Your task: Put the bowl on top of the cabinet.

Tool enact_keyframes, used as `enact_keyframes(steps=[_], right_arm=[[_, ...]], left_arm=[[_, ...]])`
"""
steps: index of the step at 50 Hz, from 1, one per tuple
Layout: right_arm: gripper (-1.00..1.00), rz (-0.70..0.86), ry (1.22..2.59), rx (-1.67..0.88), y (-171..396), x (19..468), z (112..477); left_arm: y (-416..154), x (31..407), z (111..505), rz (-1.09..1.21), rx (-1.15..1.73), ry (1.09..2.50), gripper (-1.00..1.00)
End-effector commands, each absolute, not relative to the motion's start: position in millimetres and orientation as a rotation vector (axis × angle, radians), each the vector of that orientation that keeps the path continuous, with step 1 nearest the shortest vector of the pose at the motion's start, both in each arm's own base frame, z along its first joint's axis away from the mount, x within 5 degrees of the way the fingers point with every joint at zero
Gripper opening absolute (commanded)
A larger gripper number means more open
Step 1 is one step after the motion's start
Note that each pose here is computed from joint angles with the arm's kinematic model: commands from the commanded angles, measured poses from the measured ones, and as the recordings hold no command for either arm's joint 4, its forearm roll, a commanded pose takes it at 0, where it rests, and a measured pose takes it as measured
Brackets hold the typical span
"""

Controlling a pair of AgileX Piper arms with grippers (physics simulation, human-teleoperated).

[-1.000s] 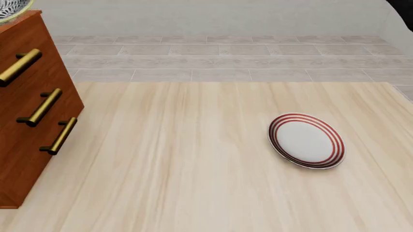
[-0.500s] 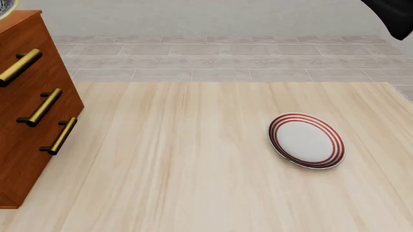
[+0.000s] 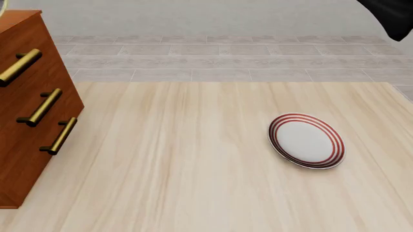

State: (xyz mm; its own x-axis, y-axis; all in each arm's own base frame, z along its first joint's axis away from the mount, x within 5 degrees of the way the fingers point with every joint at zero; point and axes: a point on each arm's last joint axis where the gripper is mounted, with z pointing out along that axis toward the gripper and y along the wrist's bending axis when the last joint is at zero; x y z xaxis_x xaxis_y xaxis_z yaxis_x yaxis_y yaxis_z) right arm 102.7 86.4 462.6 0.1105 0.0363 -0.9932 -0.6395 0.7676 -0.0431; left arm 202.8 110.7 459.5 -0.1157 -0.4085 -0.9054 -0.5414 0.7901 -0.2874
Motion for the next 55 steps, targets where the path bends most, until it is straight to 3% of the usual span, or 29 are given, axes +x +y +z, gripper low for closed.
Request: enact_keyframes(steps=[1,39,55], right_arm=[[1.00,0.532,1.382,-0.539,86.4,102.8,462.9],[1.00,0.531,1.383,-0.539,85.5,102.0,462.9],[1.00,0.527,1.381,-0.534,85.4,103.0,462.9]], left_arm=[[116.1,198.3,459.0,0.148,-0.771,1.719,-1.00],[135.3,178.4,453.3,0.246,-0.854,1.685,-1.00],[138.2,187.1,440.7,0.211,-0.882,1.690,-1.00]])
